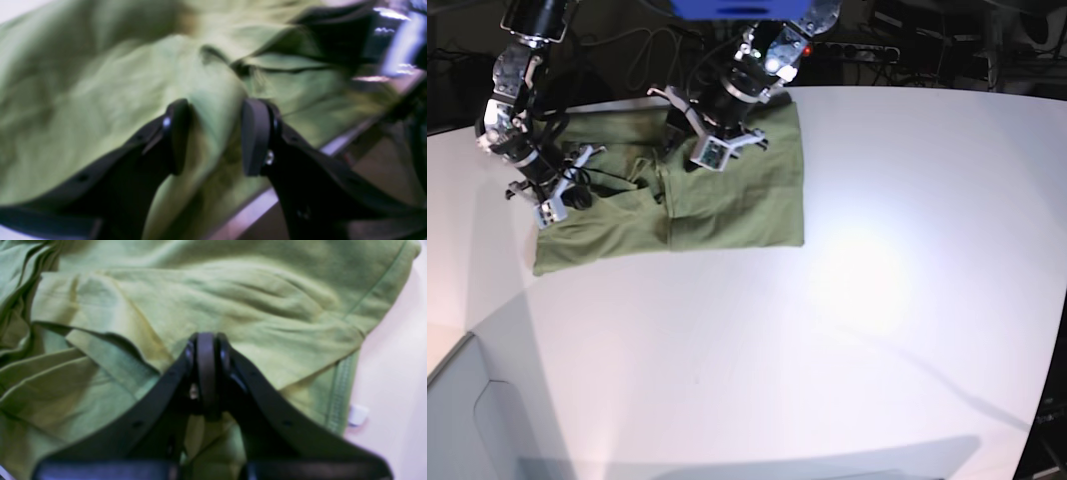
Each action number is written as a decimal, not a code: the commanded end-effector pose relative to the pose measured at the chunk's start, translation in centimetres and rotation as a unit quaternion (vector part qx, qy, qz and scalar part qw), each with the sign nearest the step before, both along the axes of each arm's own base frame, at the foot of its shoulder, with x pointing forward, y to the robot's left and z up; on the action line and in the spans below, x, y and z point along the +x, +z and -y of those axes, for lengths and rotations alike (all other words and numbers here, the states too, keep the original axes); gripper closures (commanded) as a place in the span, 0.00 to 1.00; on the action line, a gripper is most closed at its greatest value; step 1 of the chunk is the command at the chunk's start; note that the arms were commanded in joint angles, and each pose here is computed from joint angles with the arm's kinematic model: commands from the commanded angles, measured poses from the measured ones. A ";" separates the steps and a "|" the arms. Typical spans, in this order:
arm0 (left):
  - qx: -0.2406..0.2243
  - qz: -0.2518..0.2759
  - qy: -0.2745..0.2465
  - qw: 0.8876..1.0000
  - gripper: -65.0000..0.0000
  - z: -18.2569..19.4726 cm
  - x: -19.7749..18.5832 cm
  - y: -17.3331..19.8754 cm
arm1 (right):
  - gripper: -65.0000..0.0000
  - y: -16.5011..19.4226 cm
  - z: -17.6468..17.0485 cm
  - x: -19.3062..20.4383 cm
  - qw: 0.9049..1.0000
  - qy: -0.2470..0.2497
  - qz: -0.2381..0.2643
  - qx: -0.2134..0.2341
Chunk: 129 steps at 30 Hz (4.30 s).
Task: Fold the T-shirt properly
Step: 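Lay the folded end down and open the left gripper, then raise the left gripper and move it back beside the folded shirt, then pinch the shirt's other end with the right gripper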
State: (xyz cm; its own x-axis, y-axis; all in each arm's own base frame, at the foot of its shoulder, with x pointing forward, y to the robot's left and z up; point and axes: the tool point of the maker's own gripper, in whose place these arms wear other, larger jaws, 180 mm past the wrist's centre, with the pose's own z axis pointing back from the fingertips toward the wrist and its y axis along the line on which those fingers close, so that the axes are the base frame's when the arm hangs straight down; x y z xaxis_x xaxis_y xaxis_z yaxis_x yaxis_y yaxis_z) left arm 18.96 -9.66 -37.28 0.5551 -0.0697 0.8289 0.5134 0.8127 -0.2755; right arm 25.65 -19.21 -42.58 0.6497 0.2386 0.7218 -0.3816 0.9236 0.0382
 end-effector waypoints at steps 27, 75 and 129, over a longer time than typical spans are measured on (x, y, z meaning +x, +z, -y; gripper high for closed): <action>-0.023 0.018 0.005 1.000 0.62 -1.5 1.8 1.4 | 1.00 5.7 -0.1 2.2 0.996 0.026 0.078 -0.042; 0.016 0.018 0.199 0.980 0.62 -18.8 6.1 1.6 | 0.29 0.4 5.9 -1.3 0.995 -0.095 -0.027 -0.025; 0.039 -0.015 0.233 0.972 0.62 -21.3 5.0 -1.2 | 0.23 1.8 5.9 0.8 0.994 -0.097 -0.007 -0.055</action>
State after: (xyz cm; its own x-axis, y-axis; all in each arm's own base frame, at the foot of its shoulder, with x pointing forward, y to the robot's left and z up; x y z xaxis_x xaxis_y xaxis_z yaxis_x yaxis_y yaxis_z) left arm 23.50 11.73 -39.47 0.5970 0.1320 0.7913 0.0643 0.9753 -0.2112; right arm 25.63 -24.95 -42.02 0.7364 0.1686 0.6552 -0.1823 0.9821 -0.0479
